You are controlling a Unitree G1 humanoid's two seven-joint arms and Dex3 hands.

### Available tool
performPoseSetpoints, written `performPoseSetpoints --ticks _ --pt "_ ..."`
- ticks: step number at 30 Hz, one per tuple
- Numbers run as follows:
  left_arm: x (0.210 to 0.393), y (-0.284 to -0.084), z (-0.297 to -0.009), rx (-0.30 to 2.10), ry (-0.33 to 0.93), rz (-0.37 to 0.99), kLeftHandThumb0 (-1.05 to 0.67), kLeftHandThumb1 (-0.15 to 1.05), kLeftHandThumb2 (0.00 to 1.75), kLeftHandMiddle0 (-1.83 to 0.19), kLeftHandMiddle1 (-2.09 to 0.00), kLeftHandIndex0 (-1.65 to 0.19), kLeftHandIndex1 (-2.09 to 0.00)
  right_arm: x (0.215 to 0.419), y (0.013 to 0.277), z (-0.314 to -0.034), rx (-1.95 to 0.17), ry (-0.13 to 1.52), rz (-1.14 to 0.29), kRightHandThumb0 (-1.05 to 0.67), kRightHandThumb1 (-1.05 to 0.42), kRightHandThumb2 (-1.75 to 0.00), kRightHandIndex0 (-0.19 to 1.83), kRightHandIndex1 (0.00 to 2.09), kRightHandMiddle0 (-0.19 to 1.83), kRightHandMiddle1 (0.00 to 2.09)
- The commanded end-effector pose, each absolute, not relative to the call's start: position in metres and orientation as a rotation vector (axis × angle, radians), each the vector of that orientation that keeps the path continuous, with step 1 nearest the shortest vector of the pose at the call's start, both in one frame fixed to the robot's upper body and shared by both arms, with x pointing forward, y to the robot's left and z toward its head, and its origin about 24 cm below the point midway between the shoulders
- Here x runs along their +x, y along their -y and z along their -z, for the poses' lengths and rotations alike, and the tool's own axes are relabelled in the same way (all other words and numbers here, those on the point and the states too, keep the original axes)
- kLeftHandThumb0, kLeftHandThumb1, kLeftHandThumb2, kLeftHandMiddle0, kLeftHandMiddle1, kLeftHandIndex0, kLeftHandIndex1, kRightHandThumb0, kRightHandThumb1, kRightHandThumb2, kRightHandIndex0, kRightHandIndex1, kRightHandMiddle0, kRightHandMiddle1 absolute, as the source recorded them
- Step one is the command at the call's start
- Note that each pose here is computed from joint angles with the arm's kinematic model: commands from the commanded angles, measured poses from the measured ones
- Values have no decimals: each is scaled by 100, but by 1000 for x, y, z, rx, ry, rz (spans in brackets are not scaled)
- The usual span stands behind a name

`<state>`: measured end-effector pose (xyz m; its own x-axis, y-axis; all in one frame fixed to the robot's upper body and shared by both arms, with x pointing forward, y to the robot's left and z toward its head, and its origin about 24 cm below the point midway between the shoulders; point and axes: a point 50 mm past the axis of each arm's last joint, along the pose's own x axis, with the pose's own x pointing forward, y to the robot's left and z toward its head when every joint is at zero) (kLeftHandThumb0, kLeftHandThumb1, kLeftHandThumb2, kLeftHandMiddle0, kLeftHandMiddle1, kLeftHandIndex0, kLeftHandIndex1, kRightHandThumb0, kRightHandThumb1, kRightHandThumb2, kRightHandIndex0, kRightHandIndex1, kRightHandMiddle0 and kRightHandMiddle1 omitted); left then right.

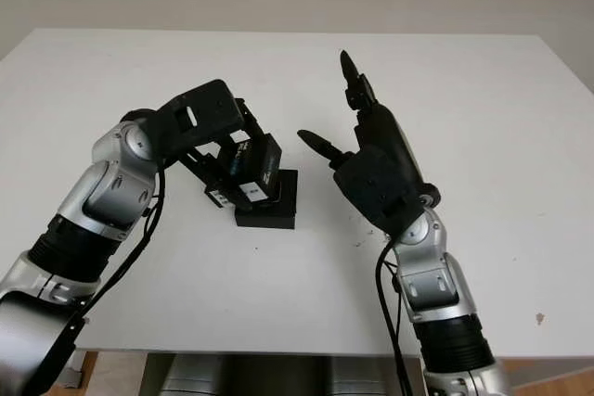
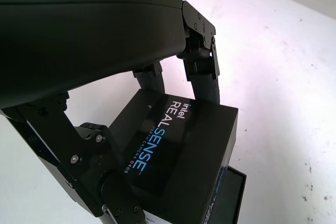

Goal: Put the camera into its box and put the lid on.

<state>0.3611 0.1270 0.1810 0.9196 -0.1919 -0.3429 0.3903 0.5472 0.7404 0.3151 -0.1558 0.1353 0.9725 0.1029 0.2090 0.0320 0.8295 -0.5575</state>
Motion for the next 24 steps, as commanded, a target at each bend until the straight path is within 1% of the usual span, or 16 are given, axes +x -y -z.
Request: performPoseSetpoints --ticks 1,6,11,16,18,24 --pt "362 -123 -194 933 -217 356 -15 91 5 -54 -162 -34 -150 317 152 -143 -590 270 -33 -63 -105 -18 -8 5 -1 7" --pt "362 -120 -198 918 -258 376 -15 91 5 -49 -162 -35 -153 317 152 -142 -571 284 -29 -62 -105 -17 -7 6 0 7" --pt "360 -116 -195 903 -248 402 -17 90 5 -48 -160 -35 -151 317 153 -142 -576 284 -20 -62 -105 -18 -7 6 0 7" --pt "360 -110 -193 928 -256 420 -22 91 5 -51 -157 -33 -145 316 154 -142 -574 281 -16 -61 -105 -18 -7 5 -1 6" --pt "360 -108 -193 933 -259 423 -23 90 5 -52 -161 -32 -149 316 154 -142 -569 282 -17 -60 -105 -17 -8 5 -1 6" --pt "358 -102 -194 952 -217 433 -20 91 6 -50 -164 -27 -153 318 152 -143 -563 290 -24 -61 -105 -17 -8 5 0 6"
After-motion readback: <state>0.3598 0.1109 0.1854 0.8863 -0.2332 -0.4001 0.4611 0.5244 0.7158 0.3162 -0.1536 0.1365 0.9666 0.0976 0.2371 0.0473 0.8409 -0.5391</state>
